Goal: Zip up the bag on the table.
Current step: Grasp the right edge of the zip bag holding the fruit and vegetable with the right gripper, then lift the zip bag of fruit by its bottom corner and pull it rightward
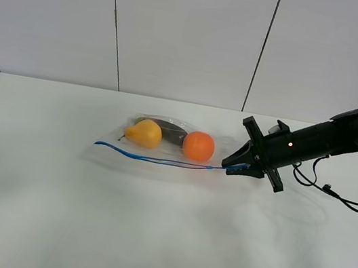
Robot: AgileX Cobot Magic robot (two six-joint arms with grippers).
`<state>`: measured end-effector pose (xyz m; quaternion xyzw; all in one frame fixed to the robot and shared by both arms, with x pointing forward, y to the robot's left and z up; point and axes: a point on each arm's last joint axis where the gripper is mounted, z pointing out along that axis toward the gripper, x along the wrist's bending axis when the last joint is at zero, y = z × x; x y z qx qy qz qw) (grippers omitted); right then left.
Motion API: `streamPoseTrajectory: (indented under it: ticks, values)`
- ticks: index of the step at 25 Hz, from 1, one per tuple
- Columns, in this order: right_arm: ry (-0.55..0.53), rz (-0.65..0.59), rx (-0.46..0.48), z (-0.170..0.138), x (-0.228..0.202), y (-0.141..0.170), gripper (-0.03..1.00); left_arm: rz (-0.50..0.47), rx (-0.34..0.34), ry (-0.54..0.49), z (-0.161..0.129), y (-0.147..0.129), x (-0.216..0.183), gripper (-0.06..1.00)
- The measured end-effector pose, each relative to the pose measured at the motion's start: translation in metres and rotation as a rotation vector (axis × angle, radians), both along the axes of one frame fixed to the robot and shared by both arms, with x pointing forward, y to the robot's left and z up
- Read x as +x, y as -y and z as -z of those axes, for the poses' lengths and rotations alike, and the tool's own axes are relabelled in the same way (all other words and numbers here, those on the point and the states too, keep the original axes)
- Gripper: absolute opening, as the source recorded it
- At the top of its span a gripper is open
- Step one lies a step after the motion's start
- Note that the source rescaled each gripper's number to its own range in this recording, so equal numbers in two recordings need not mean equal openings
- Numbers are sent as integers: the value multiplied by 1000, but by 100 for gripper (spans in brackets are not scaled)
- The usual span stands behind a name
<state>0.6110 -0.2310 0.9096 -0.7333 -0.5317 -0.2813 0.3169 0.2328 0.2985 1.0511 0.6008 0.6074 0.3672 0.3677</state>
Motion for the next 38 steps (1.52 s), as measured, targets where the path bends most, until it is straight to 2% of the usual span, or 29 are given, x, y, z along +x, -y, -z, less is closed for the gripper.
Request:
streamPoseTrajectory:
  ticks: [5,13,17,27,34,38]
  values:
    - [0,0,0,0,0,0,11,0,0,0,0,0,0,100]
    - [3,-11,4,0,-1,0,9,0,0,0,0,0,0,100]
    - [6,-21,9,-1,-1,-1,1,0,0,0,0,0,0,100]
    - [13,-43,19,-1,-2,-1,0,0,0,0,0,0,0,100]
    - [77,-74,99,-17,7,-6,0,0,0,0,0,0,0,100]
    - [104,-77,106,-23,12,-6,0,0,0,0,0,0,0,100]
